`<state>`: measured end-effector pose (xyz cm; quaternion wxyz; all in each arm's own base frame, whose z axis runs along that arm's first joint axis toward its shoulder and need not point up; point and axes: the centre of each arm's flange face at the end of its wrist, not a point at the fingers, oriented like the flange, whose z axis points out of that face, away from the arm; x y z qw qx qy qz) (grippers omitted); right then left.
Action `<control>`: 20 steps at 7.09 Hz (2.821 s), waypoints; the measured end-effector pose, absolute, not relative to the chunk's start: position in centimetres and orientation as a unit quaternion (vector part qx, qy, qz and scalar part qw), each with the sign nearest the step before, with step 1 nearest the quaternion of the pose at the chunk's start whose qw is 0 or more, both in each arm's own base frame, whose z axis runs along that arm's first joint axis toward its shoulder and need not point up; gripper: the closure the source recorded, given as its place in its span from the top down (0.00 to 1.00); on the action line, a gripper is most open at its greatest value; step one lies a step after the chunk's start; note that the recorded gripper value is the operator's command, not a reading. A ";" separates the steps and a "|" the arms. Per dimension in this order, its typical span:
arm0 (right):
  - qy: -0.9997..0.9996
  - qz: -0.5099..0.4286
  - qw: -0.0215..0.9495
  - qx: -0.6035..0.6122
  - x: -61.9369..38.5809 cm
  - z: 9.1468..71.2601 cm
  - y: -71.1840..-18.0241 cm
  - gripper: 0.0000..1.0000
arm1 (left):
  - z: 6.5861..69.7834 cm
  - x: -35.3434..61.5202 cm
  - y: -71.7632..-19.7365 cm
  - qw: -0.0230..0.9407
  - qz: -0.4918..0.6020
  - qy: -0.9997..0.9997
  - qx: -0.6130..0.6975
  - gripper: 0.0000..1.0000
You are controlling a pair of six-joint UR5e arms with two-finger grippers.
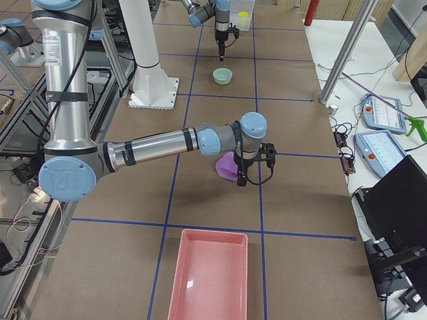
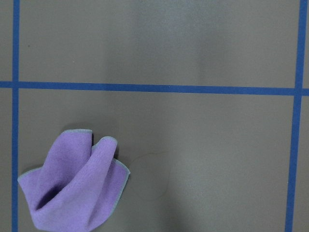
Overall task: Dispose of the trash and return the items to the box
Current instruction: 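Reach the left gripper to the green bowl rim and grasp it, then carry the green bowl toward the clear bin while the right gripper reaches the cloth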
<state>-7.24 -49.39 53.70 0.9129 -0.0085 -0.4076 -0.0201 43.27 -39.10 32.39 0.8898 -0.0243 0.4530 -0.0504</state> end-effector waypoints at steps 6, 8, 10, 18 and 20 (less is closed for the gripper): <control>-0.408 -0.032 0.912 -0.008 -8.3 53.2 -49.1 1.00 | 32.0 49.8 -39.9 0.899 -0.061 0.432 -0.031 0.05; -0.409 -0.031 0.912 -0.010 -8.3 53.2 -49.1 1.00 | 32.2 50.0 -40.0 0.900 -0.066 0.429 -0.034 0.00; -0.409 -0.031 0.912 -0.009 -8.3 53.1 -49.2 1.00 | 31.4 49.4 -40.0 0.896 -0.068 0.437 -0.035 0.00; -0.398 -0.024 0.917 -0.012 -19.2 48.8 -48.7 1.00 | 48.6 10.4 -46.3 0.881 0.024 0.472 0.026 0.00; -0.395 -0.012 0.918 -0.012 -22.5 49.0 -47.9 0.92 | 53.6 5.6 -46.8 0.885 0.042 0.461 0.047 0.00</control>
